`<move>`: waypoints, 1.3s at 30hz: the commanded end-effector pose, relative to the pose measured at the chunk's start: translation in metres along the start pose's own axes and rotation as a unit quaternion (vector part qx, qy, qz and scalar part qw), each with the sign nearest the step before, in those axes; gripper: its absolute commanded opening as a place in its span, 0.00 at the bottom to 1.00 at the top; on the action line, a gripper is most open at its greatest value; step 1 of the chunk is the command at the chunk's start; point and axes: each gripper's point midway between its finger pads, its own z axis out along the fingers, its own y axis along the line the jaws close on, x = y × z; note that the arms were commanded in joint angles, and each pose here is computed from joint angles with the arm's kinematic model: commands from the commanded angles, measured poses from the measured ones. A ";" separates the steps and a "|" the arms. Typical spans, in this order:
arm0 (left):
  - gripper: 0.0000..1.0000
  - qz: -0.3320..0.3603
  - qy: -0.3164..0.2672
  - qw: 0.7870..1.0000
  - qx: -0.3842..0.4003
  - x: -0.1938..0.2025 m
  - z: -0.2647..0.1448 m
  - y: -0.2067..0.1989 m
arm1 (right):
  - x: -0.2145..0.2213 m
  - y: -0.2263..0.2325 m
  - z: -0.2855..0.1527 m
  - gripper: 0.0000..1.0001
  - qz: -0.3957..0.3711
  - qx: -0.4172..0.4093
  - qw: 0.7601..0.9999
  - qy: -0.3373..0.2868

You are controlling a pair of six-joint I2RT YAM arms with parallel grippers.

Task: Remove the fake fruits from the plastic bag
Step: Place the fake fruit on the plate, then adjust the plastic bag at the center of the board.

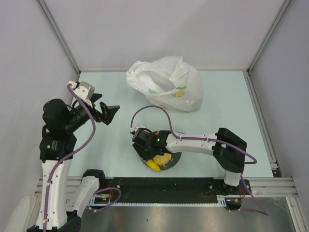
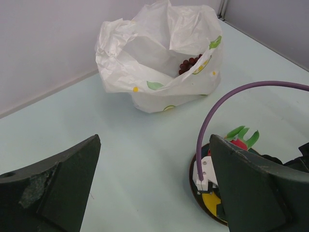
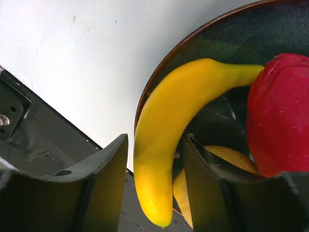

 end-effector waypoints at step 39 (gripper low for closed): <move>1.00 0.056 0.003 0.998 0.010 -0.067 0.125 0.029 | -0.252 -0.202 -0.210 0.95 0.028 0.047 0.935 -0.349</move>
